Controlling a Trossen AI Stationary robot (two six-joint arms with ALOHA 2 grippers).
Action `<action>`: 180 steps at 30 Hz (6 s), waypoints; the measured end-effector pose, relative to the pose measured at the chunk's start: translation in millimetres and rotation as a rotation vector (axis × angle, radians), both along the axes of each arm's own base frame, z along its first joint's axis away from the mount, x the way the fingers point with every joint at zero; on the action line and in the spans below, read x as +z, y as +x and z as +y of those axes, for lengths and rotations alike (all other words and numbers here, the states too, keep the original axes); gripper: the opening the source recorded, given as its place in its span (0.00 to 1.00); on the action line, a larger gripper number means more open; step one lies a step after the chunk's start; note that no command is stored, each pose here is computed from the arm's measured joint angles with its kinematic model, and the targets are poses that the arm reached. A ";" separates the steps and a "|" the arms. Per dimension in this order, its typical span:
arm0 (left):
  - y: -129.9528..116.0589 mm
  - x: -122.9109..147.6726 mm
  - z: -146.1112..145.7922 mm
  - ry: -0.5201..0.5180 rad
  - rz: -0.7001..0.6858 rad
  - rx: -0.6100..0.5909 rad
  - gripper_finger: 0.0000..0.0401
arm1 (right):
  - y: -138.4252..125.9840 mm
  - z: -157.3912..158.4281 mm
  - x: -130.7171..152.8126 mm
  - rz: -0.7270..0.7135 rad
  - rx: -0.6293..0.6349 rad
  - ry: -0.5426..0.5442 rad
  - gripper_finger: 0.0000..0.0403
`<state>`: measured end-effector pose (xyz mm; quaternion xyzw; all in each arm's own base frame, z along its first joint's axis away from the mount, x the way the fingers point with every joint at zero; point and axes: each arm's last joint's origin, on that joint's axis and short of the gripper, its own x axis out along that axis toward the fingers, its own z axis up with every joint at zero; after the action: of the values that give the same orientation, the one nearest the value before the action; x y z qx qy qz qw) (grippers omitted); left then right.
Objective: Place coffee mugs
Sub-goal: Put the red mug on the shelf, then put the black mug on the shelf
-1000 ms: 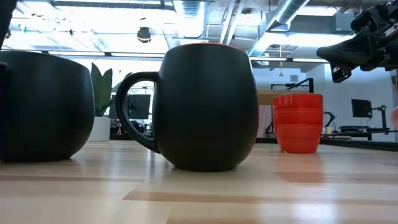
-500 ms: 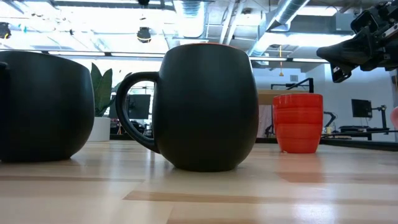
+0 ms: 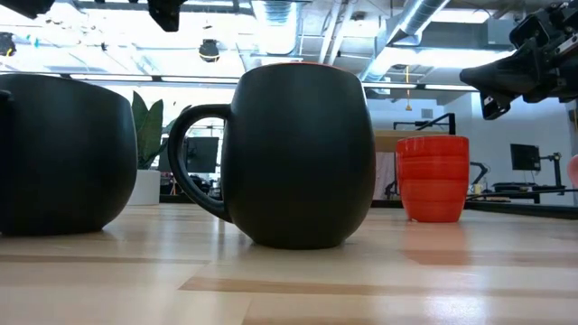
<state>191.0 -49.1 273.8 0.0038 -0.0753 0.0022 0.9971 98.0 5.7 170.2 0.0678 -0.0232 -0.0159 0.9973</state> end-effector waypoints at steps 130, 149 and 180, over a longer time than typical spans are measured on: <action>-6.8 -2.7 6.3 0.126 0.082 0.154 0.43 | 256.8 -158.5 179.2 0.930 -0.483 -0.049 0.26; -6.8 -3.1 6.3 0.139 0.087 0.155 0.43 | 253.0 -156.9 206.5 0.895 -0.482 -0.086 0.27; -6.2 -10.6 4.1 0.006 0.147 0.065 0.43 | 140.3 53.2 102.2 0.371 0.147 -0.034 0.27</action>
<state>184.8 -45.0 263.2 0.0095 -0.0016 0.0338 0.9994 238.3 58.9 272.4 0.0483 0.1655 0.0451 0.9840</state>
